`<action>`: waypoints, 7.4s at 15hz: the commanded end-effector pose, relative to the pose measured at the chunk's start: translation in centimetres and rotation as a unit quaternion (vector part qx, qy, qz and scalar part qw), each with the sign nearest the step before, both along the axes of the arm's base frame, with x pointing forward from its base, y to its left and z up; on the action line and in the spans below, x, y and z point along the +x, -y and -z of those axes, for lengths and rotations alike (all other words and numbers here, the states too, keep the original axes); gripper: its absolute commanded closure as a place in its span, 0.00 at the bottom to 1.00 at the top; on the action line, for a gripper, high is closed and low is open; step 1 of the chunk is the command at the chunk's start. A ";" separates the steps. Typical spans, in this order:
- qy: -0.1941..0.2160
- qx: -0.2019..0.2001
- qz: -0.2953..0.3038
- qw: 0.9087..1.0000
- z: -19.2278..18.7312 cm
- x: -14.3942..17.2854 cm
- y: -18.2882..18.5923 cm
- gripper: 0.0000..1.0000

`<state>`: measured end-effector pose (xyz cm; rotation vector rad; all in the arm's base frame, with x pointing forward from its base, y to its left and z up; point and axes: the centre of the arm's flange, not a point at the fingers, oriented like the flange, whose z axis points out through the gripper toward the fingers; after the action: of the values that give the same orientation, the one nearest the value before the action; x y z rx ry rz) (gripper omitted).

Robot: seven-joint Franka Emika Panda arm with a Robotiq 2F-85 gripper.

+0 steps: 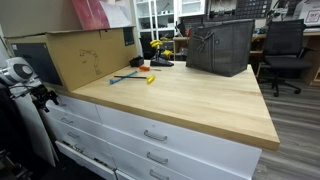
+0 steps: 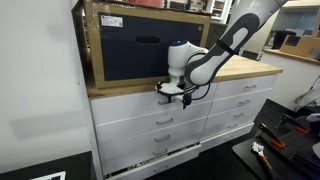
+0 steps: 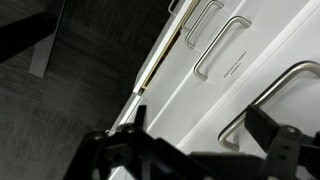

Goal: Open the top left drawer

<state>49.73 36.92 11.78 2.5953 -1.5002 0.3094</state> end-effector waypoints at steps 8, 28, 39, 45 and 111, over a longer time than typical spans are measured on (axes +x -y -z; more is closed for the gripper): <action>0.000 0.000 0.000 1.000 0.0 0.0 0.0 0.00; 0.142 -0.075 0.121 0.980 1.5 -2.3 -3.9 0.00; 0.188 -0.079 0.114 0.972 3.5 -2.3 -6.5 0.00; 0.190 -0.067 0.133 0.970 3.7 -3.4 -6.7 0.00; 0.279 -0.115 0.056 0.952 -0.8 -21.6 -12.3 0.00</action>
<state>28.70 47.72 10.17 2.3385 -1.6985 0.9986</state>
